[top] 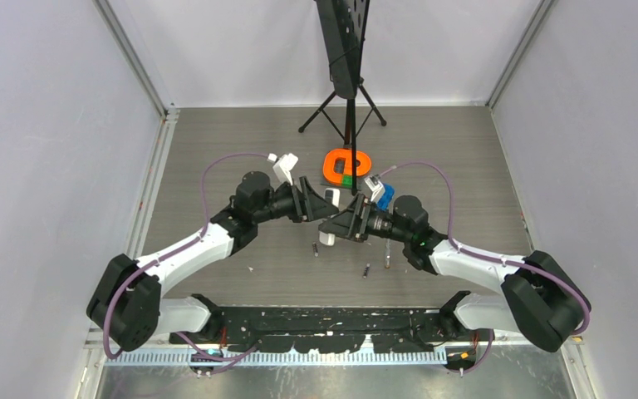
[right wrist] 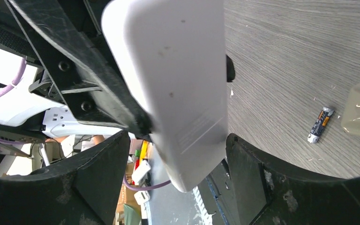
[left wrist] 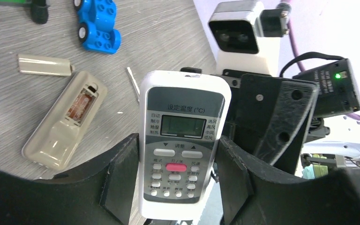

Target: Unload the batteries from the remote control

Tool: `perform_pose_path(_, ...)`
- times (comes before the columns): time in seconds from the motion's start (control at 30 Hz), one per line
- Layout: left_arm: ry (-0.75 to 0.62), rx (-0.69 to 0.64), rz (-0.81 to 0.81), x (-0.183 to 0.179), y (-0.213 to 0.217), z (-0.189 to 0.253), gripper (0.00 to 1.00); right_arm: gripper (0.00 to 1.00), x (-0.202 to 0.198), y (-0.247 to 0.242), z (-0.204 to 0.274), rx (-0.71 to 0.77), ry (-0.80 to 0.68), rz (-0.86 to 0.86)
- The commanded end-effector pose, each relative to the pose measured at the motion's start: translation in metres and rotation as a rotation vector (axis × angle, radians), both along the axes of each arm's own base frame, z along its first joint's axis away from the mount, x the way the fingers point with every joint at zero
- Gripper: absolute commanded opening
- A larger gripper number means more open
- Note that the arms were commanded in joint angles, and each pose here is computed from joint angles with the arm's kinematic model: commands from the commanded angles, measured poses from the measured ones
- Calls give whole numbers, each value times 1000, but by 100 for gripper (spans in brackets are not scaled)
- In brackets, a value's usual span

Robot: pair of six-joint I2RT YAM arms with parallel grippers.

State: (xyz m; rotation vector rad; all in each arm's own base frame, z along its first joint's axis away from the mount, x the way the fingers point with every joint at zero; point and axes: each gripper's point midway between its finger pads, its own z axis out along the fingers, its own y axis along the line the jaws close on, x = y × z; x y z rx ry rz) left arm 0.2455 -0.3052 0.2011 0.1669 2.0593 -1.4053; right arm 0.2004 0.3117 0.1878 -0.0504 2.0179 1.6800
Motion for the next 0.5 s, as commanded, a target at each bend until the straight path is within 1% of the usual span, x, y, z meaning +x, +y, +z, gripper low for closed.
perform_pose_path(0.0,-98,-114,-72,-5,-9,45,15,80,-3,2,13,58,-39,19)
perform_pose_path(0.23,-134,-146,-131,-13,-12,59,15,75,-10,9,33,143,-35,89)
perform_pose_path(0.33,-147,-164,-172,-15,-16,68,15,71,-12,9,38,181,-33,98)
perform_pose_path(0.47,-153,-200,-186,-15,-18,76,15,69,-13,9,43,206,-39,100)
